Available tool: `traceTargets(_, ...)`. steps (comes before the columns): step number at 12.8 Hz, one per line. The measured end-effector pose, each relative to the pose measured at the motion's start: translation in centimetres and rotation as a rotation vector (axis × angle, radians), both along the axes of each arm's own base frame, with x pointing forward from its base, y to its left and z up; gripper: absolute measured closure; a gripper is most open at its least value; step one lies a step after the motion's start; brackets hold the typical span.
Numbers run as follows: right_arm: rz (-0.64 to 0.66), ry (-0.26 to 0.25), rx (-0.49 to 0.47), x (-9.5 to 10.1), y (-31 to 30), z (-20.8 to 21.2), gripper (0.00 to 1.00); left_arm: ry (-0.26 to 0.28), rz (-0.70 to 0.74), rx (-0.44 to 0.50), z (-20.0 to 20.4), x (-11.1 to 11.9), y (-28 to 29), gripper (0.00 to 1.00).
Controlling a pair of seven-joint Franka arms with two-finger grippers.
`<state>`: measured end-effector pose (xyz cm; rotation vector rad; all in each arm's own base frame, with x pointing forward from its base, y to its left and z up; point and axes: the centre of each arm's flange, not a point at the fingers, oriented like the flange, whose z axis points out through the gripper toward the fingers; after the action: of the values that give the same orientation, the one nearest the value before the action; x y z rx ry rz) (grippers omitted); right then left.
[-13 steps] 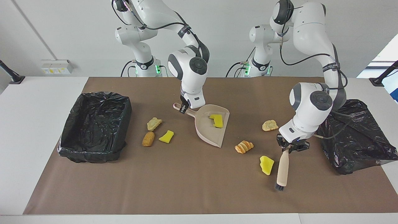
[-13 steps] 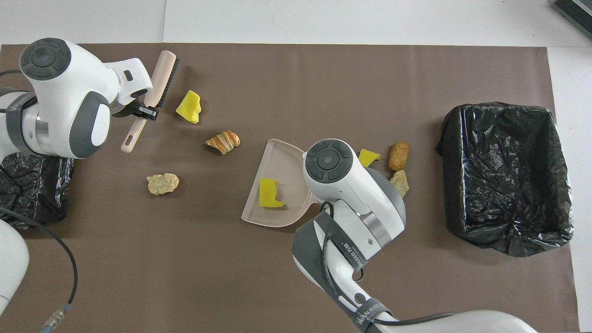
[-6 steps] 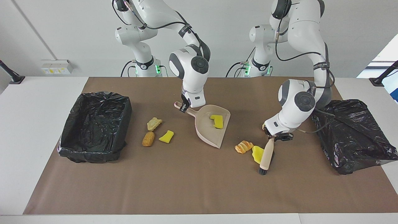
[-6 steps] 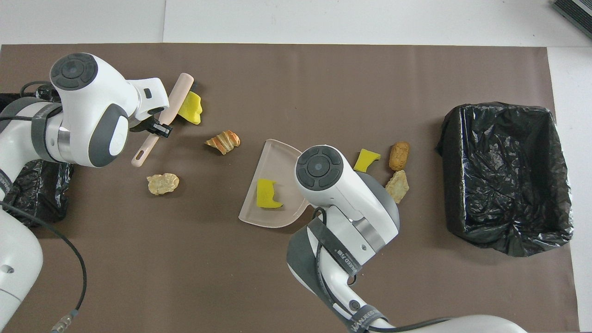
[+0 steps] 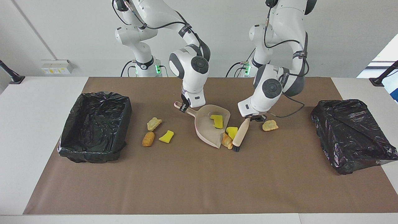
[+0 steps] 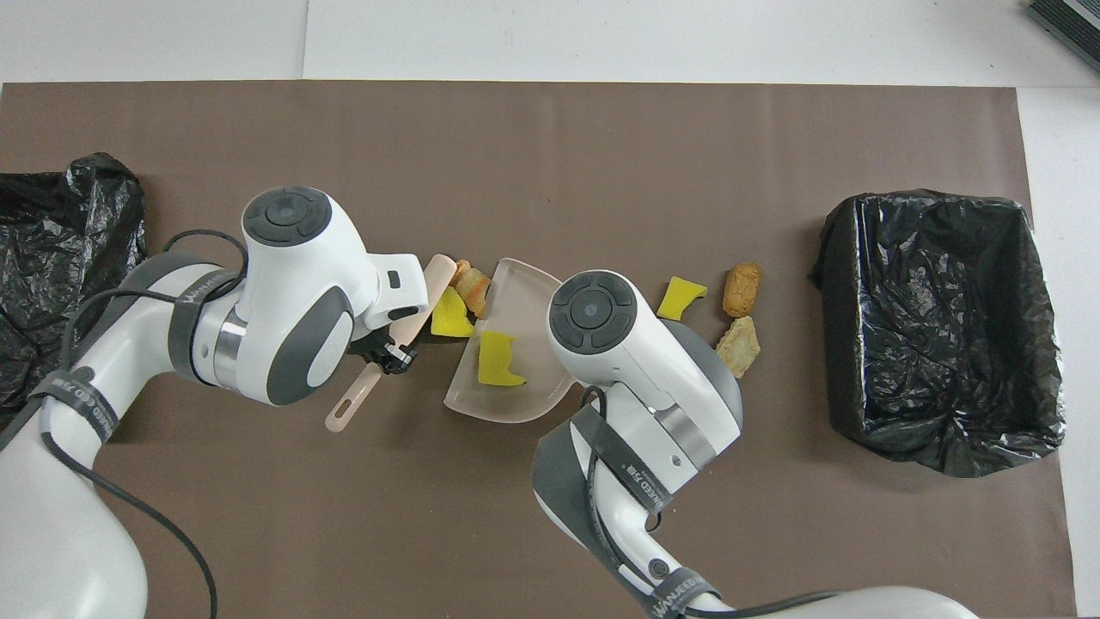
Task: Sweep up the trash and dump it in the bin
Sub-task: 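Sweep more debris into the dustpan with the left gripper's brush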
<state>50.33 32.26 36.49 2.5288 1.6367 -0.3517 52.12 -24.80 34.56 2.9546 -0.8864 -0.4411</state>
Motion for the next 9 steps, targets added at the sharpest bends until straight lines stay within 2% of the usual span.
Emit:
traceTargets(2, -0.002, 0.000, -0.001, 0.0, 0.0, 0.0, 0.67, 0.041, 0.017, -0.017, 0.7, -2.9, -3.0, 0.74)
traceTargets(4, -0.003, 0.000, -0.001, 0.0, 0.0, 0.0, 0.67, 0.053, 0.067, -0.045, 2.4, -4.1, -4.2, 0.74)
traceTargets(6, -0.003, 0.000, -0.001, 0.0, 0.0, 0.0, 0.67, 0.028, 0.127, -0.047, 4.3, -4.0, -3.7, 0.74)
traceTargets(9, -0.003, 0.000, -0.001, 0.0, 0.0, 0.0, 0.67, -0.020, 0.276, -0.042, 7.4, -2.0, 1.3, 0.74)
